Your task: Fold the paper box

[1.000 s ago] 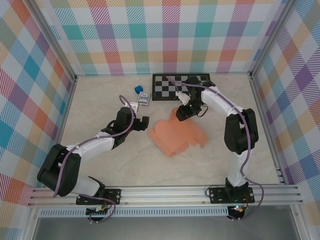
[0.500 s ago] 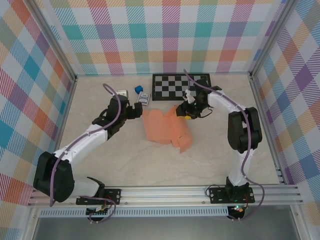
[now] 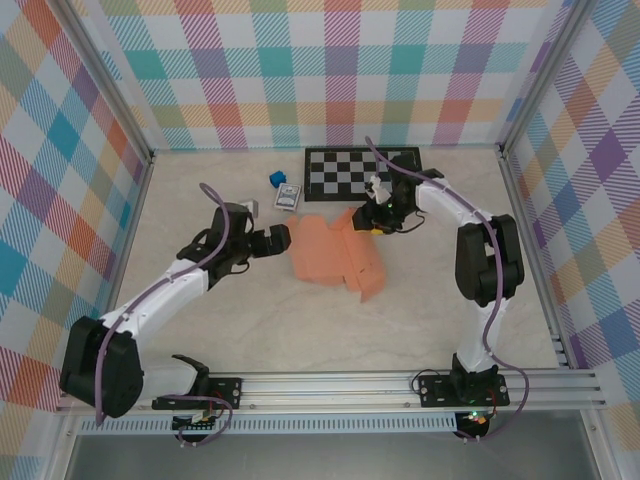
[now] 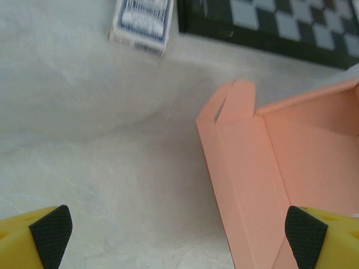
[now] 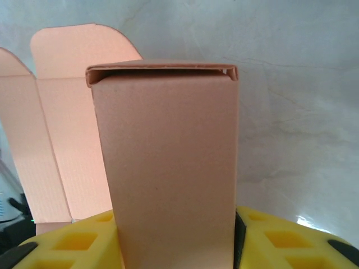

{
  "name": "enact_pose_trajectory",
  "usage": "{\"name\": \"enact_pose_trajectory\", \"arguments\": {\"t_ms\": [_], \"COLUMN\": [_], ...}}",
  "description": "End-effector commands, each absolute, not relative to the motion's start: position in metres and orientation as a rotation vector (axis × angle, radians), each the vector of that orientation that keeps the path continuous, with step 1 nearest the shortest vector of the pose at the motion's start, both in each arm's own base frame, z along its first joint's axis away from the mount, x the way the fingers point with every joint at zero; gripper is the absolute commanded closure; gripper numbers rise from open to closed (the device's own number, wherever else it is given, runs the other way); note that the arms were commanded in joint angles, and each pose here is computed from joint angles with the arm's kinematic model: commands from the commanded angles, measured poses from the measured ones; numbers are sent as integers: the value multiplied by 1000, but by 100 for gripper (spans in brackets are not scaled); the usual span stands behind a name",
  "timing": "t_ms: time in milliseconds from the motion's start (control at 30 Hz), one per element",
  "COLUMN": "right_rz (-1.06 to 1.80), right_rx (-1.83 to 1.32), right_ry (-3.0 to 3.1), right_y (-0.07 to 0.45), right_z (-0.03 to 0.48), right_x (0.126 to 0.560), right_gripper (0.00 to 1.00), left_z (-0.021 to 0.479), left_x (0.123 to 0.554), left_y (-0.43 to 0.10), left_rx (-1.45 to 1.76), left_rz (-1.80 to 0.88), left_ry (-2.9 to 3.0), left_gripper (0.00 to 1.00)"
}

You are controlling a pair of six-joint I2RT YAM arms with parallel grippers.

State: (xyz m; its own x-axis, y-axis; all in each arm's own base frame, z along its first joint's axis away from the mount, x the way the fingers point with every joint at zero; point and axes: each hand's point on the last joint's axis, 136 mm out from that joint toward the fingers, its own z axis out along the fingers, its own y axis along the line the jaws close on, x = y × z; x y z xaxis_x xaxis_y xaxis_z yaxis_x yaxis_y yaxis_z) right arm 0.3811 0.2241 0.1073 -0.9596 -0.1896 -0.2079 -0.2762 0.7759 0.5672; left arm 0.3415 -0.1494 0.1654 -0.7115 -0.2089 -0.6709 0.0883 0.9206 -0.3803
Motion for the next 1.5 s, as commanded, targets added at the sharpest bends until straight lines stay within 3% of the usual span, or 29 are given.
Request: {"name": "enact_pose_trajectory", "arguments": {"t_ms": [0,300,467,500,800,1100,1267,1467], "right_rz": [719,176,24,15,271,527,539,535], "right_rx": [-590,-1308,-1464,-1455,-1108,-299,-158,-62], "right_ry": [2786,2665,2585,2570,2380,2376,2372,2387], "right_y": [206,196,196,196,207,124,102,93], "right_z": [134,122,114,117,201,238,232,228], "right_x": [376,339,334,336,330,319,316,317], "right_gripper": [52,47,44,39,21,19,19,21], "left_z": [219,210,202,198,167,124,112,96], "left_x": [360,381,372,369,368,363,361,382], "left_y": [-130,-137,-193,-204,-251,-307,-328,-338], "left_rx": [-82,-106,297,375,811,1012,1037,981], "left_rz": [-433,-523,-738,-761,-764,-690,-697,-629], "left_ry": [2107,2099,1989,1981,1907,1840,1717,1715], "left_gripper": [0,0,0,0,0,0,8,26]}}
